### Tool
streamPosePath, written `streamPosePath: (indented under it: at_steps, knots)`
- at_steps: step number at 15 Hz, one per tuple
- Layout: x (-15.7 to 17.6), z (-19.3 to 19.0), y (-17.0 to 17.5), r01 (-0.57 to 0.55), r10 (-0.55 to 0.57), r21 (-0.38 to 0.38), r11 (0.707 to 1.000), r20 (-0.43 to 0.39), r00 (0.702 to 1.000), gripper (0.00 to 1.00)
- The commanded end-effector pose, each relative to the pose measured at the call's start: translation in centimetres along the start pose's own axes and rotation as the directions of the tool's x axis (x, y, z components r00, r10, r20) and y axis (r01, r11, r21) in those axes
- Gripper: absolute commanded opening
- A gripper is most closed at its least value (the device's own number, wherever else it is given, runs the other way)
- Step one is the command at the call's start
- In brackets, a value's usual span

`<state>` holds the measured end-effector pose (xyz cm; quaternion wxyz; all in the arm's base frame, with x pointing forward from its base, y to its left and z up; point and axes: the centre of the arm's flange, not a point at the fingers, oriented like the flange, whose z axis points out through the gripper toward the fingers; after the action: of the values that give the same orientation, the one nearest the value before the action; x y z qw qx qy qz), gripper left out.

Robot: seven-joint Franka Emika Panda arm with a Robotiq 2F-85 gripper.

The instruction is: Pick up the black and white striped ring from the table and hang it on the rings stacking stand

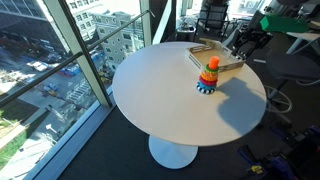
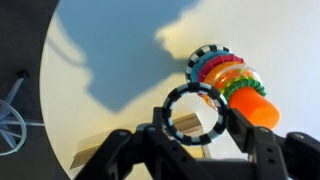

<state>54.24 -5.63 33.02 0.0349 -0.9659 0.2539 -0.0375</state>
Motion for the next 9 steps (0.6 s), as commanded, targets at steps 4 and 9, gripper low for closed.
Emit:
streamPosePath:
  at_steps: [4, 9]
  knots:
    - [1.0, -1.9, -2.9, -0.007, 0.007, 0.023, 1.000, -0.003, 1.000, 0.41]
    - [1.6, -1.6, -4.5, -0.007, 0.007, 0.013, 1.000, 0.011, 1.000, 0.41]
